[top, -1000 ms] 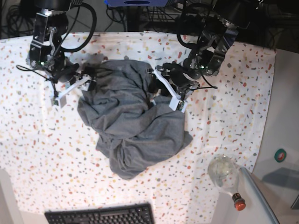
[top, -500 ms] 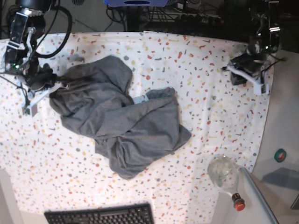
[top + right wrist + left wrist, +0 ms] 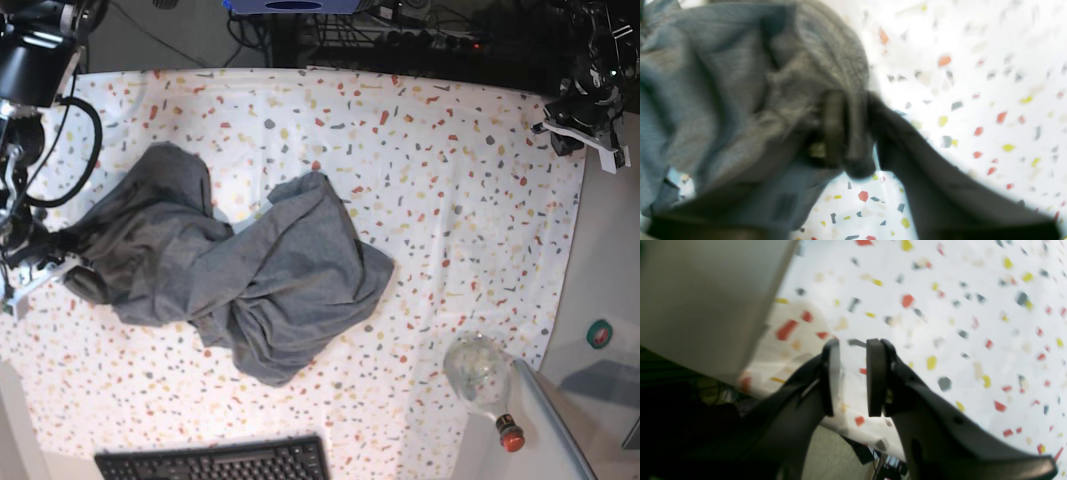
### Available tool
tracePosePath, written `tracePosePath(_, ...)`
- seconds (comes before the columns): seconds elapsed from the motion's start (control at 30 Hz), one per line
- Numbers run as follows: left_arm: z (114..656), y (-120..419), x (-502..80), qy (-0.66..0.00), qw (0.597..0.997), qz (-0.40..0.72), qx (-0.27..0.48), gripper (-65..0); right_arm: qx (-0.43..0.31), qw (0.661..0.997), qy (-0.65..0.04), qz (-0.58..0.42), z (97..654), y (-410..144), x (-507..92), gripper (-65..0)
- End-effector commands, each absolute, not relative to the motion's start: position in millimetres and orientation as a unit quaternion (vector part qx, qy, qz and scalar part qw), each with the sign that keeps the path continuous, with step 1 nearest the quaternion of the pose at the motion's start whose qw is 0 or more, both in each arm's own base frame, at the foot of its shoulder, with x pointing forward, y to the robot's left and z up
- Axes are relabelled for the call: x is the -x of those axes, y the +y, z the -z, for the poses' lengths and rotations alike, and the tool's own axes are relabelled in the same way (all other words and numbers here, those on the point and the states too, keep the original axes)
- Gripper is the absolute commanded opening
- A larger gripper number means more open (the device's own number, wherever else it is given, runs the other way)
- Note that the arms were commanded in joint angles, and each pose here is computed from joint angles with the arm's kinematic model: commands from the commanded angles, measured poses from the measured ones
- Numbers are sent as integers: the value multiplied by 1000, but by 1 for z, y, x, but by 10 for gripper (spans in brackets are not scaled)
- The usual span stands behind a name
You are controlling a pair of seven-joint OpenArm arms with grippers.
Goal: Layout the t-shirt on the table in an organized manner, then fold the t-shirt properly
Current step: 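Pull the grey shirt apart with both grippers to spread it, then grasp a shirt edge with each gripper, left gripper at the middle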
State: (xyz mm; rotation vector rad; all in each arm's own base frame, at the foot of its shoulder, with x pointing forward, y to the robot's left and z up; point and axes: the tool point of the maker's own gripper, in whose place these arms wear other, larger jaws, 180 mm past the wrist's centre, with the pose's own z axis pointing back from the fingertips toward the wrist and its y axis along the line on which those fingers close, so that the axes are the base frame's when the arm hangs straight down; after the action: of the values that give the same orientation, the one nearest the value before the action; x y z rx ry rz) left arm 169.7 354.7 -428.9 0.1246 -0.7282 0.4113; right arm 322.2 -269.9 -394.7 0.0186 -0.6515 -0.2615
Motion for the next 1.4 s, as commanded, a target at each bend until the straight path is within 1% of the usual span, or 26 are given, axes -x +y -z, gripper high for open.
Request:
tracePosePath(0.0, 419, 357, -176, -371, 906, -194, -62, -518, 9, 925, -357, 128, 373, -278, -321, -339)
tracePosePath(0.03, 420, 356, -176, -371, 906, -195, -61, -518, 6, 918, -371, 140, 367, -274, -310, -294)
tracePosePath(0.1, 420, 356, -177, -371, 906, -195, -60, -518, -5, 915, -370, 162, 369, -262, -284, -258)
tracePosePath(0.17, 420, 353, -178, -371, 907, -192, -57, -518, -21, 925, -338, 171, 389, -243, -256, -257)
tracePosePath(0.27, 426, 334, -187, -368, 912, -174, -38, -518, -46, 934, -297, 194, 421, -219, -224, -255)
tracePosePath(0.37, 433, 313, -195, -365, 918, -154, -18, -518, -70, 942, -264, 193, 445, -196, -214, -254)
tracePosePath(0.5, 436, 297, -203, -364, 921, -139, -2, -518, -89, 948, -238, 191, 467, -178, -209, -254)
tracePosePath(0.73, 442, 259, -218, -362, 926, -104, 34, -520, -121, 956, -221, 150, 482, -139, -215, -254)
tracePosePath(0.83, 443, 251, -220, -361, 927, -97, 41, -520, -131, 960, -195, 156, 499, -132, -214, -260)
tracePosePath(0.93, 443, 251, -221, -361, 926, -98, 42, -520, -132, 961, -184, 157, 506, -131, -210, -263)
tracePosePath(0.97, 444, 250, -221, -361, 926, -98, 43, -520, -131, 961, -185, 156, 505, -132, -210, -284)
tracePosePath(1.0, 444, 247, -221, -360, 927, -96, 45, -522, -131, 961, -185, 156, 504, -132, -209, -321)
tracePosePath(1.03, 448, 237, -220, -355, 929, -86, 54, -522, -134, 962, -185, 151, 505, -130, -207, -387)
tracePosePath(1.07, 450, 222, -223, -353, 931, -71, 67, -522, -141, 962, -192, 136, 502, -127, -209, -467)
tracePosePath(1.1, 453, 208, -226, -349, 932, -57, 79, -522, -152, 961, -202, 115, 500, -123, -210, -569)
tracePosePath(1.13, 454, 199, -228, -347, 933, -48, 87, -522, -160, 959, -212, 99, 497, -119, -211, -650)
tracePosePath(1.2, 461, 180, -227, -336, 936, -30, 103, -522, -167, 957, -218, 88, 497, -117, -208, -650)
tracePosePath(1.37, 463, 132, -234, -333, 931, -10, 146, -522, -160, 958, -213, 104, 500, -128, -203, -650)
